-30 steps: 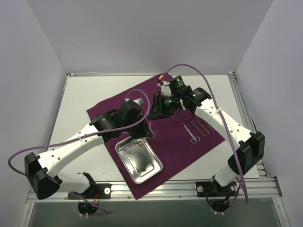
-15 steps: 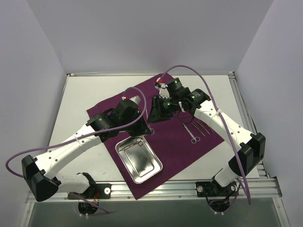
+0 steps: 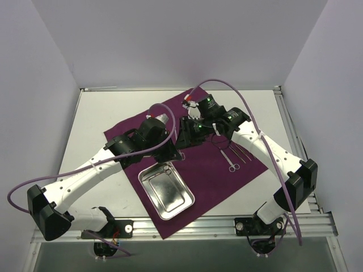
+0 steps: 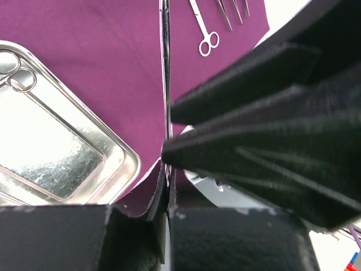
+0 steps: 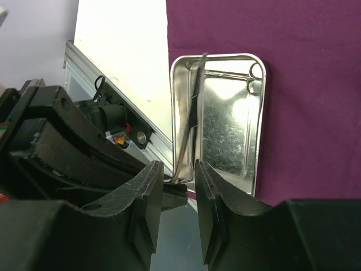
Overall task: Open and lay out the surgical kit
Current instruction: Place the medical item in the surgical kit.
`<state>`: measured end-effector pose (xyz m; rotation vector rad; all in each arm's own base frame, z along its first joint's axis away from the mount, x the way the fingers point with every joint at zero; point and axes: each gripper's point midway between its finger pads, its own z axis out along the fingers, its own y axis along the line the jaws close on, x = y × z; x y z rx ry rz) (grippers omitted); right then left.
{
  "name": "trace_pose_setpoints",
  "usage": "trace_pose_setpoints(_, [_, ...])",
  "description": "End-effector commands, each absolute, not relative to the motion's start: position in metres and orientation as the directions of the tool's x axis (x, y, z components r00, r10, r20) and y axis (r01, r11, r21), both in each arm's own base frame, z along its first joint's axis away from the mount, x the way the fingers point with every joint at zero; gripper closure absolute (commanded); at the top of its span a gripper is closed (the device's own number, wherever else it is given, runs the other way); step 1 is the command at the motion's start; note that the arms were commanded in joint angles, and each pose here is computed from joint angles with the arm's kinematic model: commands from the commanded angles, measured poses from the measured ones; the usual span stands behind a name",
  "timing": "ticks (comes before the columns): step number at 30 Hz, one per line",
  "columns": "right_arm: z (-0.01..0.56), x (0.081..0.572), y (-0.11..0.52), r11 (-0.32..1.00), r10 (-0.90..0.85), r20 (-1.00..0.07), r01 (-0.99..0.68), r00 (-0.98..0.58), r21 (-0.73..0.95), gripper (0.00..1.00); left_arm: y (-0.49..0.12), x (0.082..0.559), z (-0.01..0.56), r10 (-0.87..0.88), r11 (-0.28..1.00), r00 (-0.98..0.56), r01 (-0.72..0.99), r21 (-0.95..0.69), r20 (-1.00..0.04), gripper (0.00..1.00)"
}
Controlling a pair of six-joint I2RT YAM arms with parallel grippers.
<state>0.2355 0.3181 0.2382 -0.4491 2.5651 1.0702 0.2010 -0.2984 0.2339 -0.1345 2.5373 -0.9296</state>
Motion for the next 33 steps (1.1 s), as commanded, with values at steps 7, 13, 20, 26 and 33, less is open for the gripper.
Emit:
trace_pose_setpoints(7, [0.262, 0.232, 0.325, 0.618, -0.173, -0.465, -0.463, -0.868, 0.636, 0.70, -0.307, 0.212, 0.259, -0.259, 0.721, -0.881, 0.096, -0.686, -0.396, 0.98])
trace_pose_setpoints(13, [0.255, 0.233, 0.328, 0.618, -0.187, -0.449, -0.460, -0.874, 0.638, 0.71, -0.307, 0.212, 0.264, -0.265, 0.711, -0.877, 0.102, -0.695, -0.400, 0.98])
trace_pose_setpoints(20, [0.251, 0.236, 0.330, 0.625, -0.189, -0.447, -0.459, -0.874, 0.632, 0.71, -0.305, 0.210, 0.266, -0.269, 0.707, -0.877, 0.101, -0.700, -0.398, 0.98])
trace_pose_setpoints(26, [0.258, 0.243, 0.316, 0.681, -0.176, -0.492, -0.466, -0.853, 0.565, 0.67, -0.299, 0.209, 0.259, -0.278, 0.719, -0.877, 0.081, -0.690, -0.392, 0.98])
trace_pose_setpoints(33, [0.255, 0.243, 0.317, 0.678, -0.188, -0.486, -0.471, -0.854, 0.565, 0.66, -0.299, 0.210, 0.263, -0.284, 0.710, -0.874, 0.086, -0.699, -0.396, 0.98])
